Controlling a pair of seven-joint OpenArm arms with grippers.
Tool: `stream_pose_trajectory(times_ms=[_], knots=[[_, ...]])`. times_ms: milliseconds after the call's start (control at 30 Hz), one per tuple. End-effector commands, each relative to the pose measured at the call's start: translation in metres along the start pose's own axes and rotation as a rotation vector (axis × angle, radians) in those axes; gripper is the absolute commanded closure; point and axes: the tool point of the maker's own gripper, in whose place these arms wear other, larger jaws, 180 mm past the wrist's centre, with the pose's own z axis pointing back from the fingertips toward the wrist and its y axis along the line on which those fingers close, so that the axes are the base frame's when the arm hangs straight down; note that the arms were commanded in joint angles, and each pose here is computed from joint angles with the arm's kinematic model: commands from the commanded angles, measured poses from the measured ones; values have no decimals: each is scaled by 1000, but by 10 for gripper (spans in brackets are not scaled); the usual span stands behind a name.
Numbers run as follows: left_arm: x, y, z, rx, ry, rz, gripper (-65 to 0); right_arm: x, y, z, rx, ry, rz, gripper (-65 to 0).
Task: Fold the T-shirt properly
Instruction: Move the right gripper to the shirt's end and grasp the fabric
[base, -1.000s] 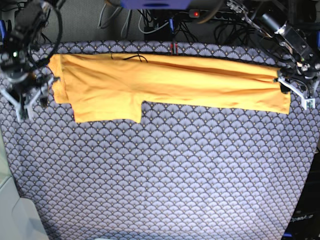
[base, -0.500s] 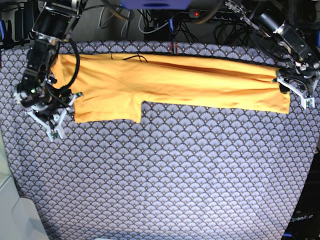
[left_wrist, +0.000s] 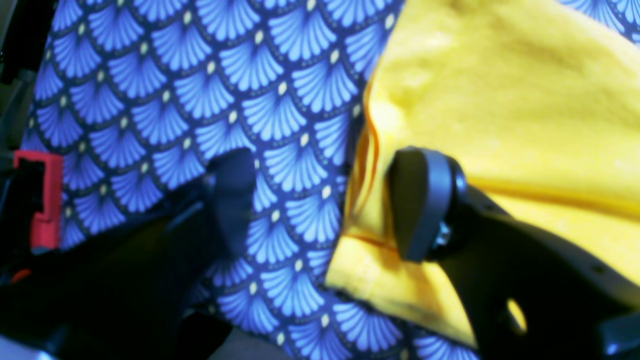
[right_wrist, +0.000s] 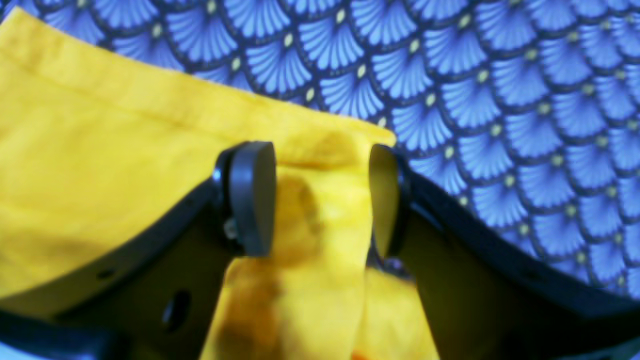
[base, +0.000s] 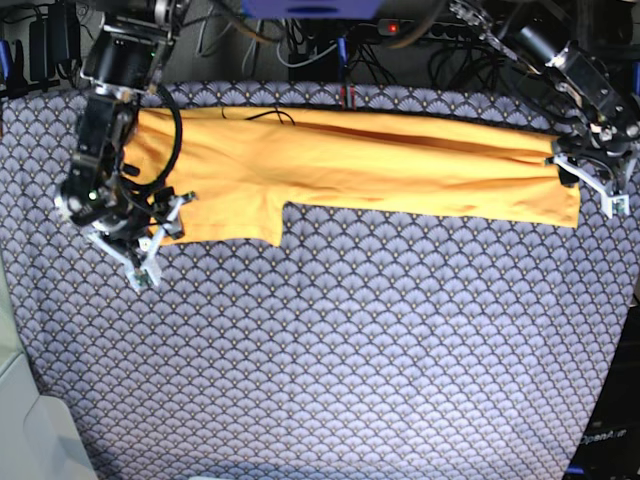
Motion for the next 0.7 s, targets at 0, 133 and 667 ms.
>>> stream_pose_trajectory(times_ms=[0, 133, 667], knots=[[10, 8, 3, 22, -25, -8, -415, 17, -16, 5, -29, -44, 5, -311], [10, 8, 3, 22, -25, -8, -415, 23, -22, 2, -29, -44, 2, -311], [13, 7, 3, 20, -30, -6, -413, 10, -31, -15, 0, -34, -30, -311]])
